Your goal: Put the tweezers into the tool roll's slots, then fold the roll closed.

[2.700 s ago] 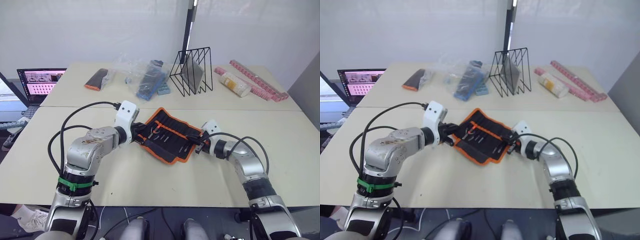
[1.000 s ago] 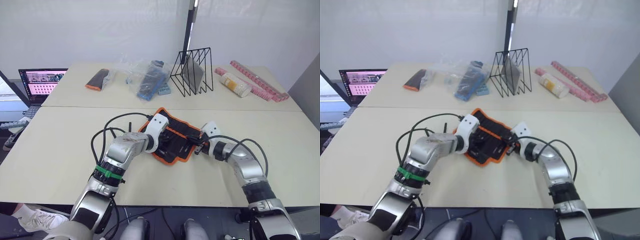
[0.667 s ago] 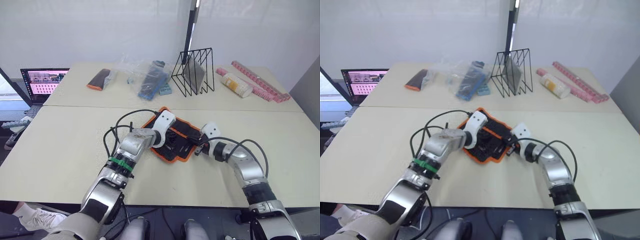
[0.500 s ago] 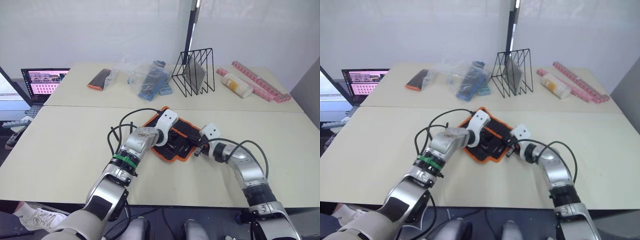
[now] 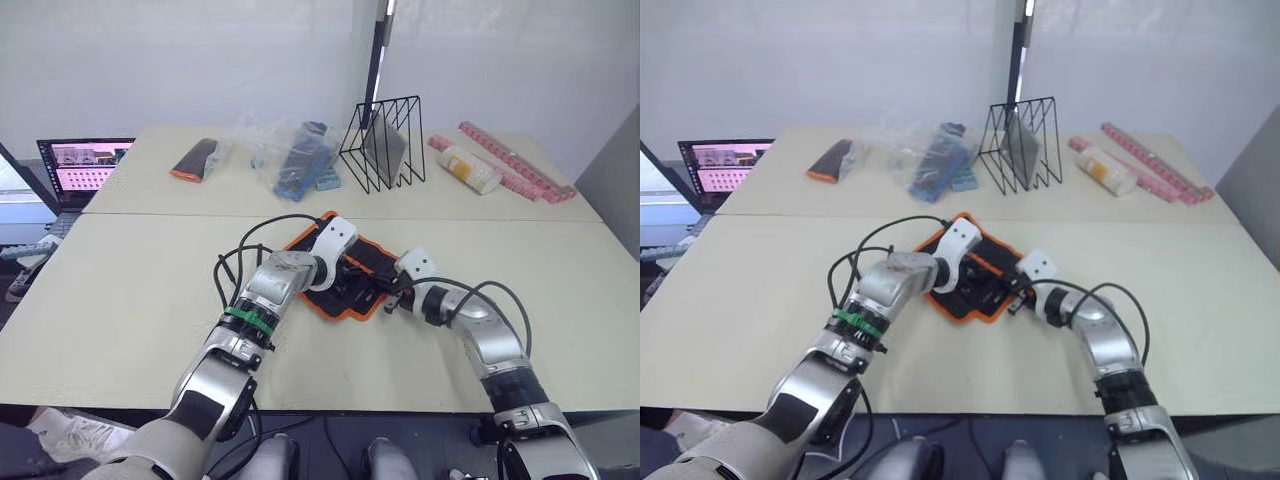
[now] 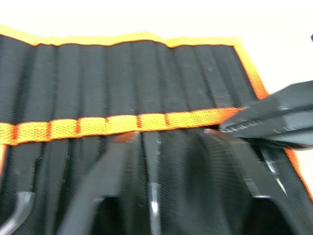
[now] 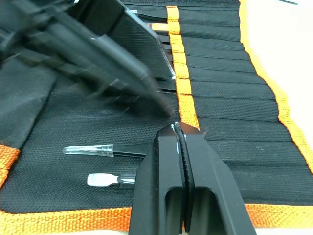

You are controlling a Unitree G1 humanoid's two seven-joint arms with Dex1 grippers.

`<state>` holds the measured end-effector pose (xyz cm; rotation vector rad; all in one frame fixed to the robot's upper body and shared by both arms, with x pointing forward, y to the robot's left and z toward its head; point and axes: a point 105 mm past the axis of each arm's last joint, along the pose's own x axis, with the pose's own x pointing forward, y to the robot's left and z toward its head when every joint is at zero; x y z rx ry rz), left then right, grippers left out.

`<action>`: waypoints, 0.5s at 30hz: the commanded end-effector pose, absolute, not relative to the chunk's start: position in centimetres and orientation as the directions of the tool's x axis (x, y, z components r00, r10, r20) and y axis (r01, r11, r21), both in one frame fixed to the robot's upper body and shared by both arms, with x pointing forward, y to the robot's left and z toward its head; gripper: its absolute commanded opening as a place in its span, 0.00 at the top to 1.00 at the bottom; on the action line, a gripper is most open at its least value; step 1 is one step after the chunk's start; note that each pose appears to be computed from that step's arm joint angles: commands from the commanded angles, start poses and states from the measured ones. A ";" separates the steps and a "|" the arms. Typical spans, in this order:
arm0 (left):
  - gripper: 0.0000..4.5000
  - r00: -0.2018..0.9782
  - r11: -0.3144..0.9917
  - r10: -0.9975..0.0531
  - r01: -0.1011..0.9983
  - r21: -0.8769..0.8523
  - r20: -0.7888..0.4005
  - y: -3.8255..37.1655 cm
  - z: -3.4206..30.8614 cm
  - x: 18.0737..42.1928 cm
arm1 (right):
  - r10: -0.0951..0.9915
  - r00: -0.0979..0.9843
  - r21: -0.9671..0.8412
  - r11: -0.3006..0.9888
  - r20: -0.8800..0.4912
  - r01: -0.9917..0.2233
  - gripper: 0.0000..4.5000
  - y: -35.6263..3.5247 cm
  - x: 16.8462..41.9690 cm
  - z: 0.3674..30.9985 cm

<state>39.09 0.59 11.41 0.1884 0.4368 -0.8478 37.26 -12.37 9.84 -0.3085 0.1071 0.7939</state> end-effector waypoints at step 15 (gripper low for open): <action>0.01 0.811 0.810 -0.531 0.571 0.135 -0.244 16.5 17.4 36.5 | 0.681 0.704 -0.233 0.665 -0.202 -0.710 1.00 -13.1 38.5 10.4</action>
